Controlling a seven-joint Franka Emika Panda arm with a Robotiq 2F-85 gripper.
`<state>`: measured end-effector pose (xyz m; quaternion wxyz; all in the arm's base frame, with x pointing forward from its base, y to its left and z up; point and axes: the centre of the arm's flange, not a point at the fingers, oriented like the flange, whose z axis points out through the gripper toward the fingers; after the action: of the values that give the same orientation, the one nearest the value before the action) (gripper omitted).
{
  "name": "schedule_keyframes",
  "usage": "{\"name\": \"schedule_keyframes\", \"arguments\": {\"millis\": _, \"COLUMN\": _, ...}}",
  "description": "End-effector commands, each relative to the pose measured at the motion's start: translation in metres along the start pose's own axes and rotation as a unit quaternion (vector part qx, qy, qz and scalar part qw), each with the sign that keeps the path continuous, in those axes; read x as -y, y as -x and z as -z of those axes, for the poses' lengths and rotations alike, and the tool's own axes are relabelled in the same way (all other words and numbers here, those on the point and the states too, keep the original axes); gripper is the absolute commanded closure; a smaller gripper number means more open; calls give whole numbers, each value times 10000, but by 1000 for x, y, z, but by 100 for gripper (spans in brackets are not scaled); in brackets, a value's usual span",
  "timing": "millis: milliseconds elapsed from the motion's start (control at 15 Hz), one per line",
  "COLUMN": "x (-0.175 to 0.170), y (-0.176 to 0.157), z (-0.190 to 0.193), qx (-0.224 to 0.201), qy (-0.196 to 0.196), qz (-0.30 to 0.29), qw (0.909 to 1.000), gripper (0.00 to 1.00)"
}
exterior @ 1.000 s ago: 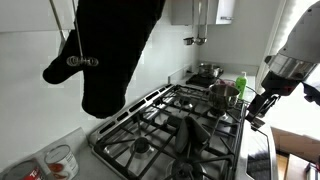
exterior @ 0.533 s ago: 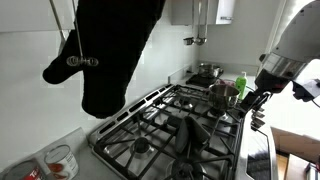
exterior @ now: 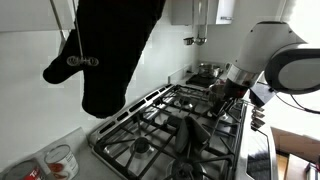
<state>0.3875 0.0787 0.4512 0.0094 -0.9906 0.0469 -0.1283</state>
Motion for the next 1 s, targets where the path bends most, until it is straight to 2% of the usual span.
{"name": "schedule_keyframes", "arguments": {"millis": 0, "x": 17, "y": -27, "z": -36, "qx": 31, "qy": 19, "qz": 449, "qw": 9990, "gripper": 0}}
{"name": "schedule_keyframes", "arguments": {"millis": 200, "x": 31, "y": -36, "z": -61, "qx": -121, "qy": 16, "qz": 679, "qw": 9976, "gripper": 0}}
{"name": "schedule_keyframes", "arguments": {"millis": 400, "x": 41, "y": -45, "z": -82, "qx": -203, "qy": 70, "qz": 624, "qw": 9978, "gripper": 0}}
{"name": "schedule_keyframes", "arguments": {"millis": 533, "x": 45, "y": -50, "z": -95, "qx": -226, "qy": 72, "qz": 626, "qw": 9978, "gripper": 26}}
{"name": "schedule_keyframes", "arguments": {"millis": 933, "x": 45, "y": -58, "z": -115, "qx": -180, "qy": -20, "qz": 594, "qw": 9981, "gripper": 72}}
